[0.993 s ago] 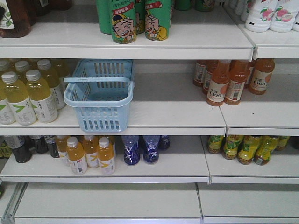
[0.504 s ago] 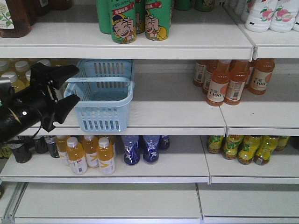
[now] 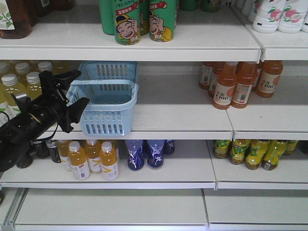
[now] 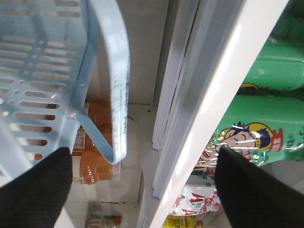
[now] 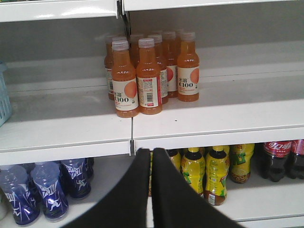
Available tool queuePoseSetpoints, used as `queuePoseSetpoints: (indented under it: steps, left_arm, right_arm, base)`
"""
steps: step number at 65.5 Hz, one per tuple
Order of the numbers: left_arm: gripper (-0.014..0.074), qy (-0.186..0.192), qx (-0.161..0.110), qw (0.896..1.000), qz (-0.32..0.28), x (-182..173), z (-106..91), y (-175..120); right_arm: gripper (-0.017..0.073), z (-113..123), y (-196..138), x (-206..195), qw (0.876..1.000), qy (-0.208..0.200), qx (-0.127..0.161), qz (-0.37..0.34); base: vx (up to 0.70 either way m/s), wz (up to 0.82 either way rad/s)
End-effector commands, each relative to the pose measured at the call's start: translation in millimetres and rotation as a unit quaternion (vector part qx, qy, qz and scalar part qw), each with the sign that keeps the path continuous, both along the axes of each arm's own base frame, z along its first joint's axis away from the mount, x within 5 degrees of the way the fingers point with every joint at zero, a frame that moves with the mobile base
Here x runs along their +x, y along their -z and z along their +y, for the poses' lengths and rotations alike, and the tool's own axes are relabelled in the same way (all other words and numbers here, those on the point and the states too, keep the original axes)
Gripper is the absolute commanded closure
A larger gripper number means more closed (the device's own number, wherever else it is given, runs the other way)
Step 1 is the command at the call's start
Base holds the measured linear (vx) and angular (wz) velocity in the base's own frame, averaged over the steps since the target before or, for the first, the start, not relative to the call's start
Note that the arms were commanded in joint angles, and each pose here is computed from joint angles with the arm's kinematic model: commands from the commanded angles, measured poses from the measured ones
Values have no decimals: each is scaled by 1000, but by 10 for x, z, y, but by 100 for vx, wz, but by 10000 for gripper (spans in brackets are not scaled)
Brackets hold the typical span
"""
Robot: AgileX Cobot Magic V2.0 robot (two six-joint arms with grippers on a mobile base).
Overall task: Place coke in basket with both arms
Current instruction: 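Close the left gripper on the basket handle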
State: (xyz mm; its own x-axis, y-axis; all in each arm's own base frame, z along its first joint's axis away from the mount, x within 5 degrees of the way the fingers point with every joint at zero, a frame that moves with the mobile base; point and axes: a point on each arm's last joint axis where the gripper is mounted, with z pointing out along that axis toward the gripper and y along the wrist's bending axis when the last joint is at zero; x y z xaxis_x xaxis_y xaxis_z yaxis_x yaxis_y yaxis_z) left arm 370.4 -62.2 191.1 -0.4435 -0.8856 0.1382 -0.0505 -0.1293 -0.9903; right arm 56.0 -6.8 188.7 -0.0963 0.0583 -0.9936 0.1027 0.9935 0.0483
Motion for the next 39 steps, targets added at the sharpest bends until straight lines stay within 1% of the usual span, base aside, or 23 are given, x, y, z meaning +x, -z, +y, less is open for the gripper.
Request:
queuePoseSetpoints:
  steps: [1,14,20,25,30,35,39]
  left_arm:
    - [4,1,-24,998,-61,121,-17,-287]
    - [4,-12,-14,998,-60,384,-17,-322]
    - [4,-17,-7,999,-50,489,-16,-285]
    - [4,-19,-8,998,-51,567,-20,-282]
    - [10,-18,-16,998,-54,623,-24,-301]
    - [41,-19,-16,998,-49,654,-24,-269]
    - [94,-22,-19,999,-46,657,-19,-246]
  right_arm:
    - [565,9,-51,-2,999,-4,-13,-38]
    - [565,9,-51,-2,999,-4,-13,-38]
    - [565,9,-51,-2,999,-4,-13,-38]
    - [565,9,-51,-2,999,-4,-13,-38]
    - [565,9,-51,-2,999,-4,-13,-38]
    - [565,9,-51,-2,999,-4,-13,-38]
    - [565,9,-51,-2,999,-4,-13,-38]
  base:
    - [0,0]
    - [0,0]
    - [0,0]
    - [0,0]
    - [0,0]
    - [0,0]
    - [0,0]
